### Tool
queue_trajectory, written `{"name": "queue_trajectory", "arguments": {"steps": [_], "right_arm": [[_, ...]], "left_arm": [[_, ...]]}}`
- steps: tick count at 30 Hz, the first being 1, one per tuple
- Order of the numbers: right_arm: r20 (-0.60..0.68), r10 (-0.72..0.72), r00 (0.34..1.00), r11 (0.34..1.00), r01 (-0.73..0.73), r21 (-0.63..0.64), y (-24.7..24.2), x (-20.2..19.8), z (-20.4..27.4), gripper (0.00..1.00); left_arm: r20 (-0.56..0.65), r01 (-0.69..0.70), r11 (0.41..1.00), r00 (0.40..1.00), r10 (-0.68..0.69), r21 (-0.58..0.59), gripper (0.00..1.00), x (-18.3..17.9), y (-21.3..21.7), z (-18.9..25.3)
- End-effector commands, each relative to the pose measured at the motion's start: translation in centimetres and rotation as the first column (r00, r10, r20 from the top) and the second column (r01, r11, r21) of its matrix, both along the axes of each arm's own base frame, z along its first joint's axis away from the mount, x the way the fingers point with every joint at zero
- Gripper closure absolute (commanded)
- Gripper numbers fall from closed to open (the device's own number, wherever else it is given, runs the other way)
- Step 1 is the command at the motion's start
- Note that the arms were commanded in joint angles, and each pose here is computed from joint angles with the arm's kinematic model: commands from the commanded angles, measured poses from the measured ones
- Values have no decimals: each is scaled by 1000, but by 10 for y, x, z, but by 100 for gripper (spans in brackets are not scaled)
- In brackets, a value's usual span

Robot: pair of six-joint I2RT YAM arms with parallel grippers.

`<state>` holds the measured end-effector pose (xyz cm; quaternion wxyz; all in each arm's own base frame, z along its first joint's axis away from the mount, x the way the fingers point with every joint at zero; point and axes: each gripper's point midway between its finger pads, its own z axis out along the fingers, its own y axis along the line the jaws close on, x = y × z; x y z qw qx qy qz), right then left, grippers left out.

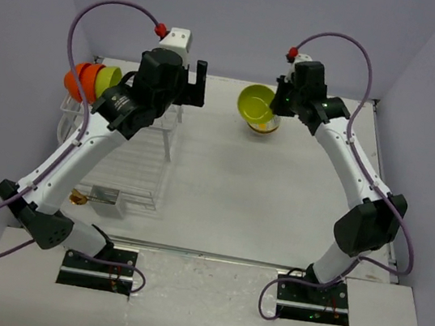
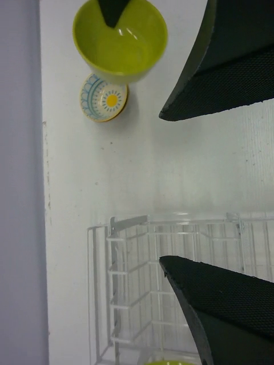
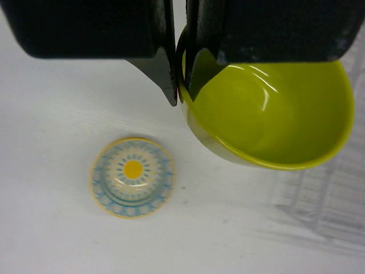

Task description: Unload the bowls from the dish rack

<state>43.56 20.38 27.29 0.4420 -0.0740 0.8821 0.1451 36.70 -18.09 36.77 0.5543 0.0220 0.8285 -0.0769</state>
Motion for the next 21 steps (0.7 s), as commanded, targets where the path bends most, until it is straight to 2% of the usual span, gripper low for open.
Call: {"name": "queue_trajectory", "arguments": {"steps": [1,3,6,9,13,19,21], "right_arm": [[-52,-210,976,977,212,24,-83,18,-16,100],[-107,-334,936,940,339,33,-135,32,-41,100],[-198,-503,841,855,517,24,-211,43,-86,100],[-254,-524,813,838,546,17,-226,54,-118,100],[-292,-584,758,803,591,-71,-252,64,-155,100],[-356,-568,742,814,572,-105,-253,68,-191,100],[-368,-564,739,814,572,-99,-252,69,-196,97]], "left_arm": [[145,-169,985,975,169,-14,0,-23,55,52],[148,-284,958,950,275,38,0,-31,82,46],[161,-394,914,912,377,93,0,-42,112,43],[158,-449,886,889,429,120,0,-43,128,38],[127,-446,887,893,431,121,0,-37,138,26],[128,-456,882,888,442,118,0,-41,151,26],[131,-439,892,896,425,109,0,-43,149,29]]}}
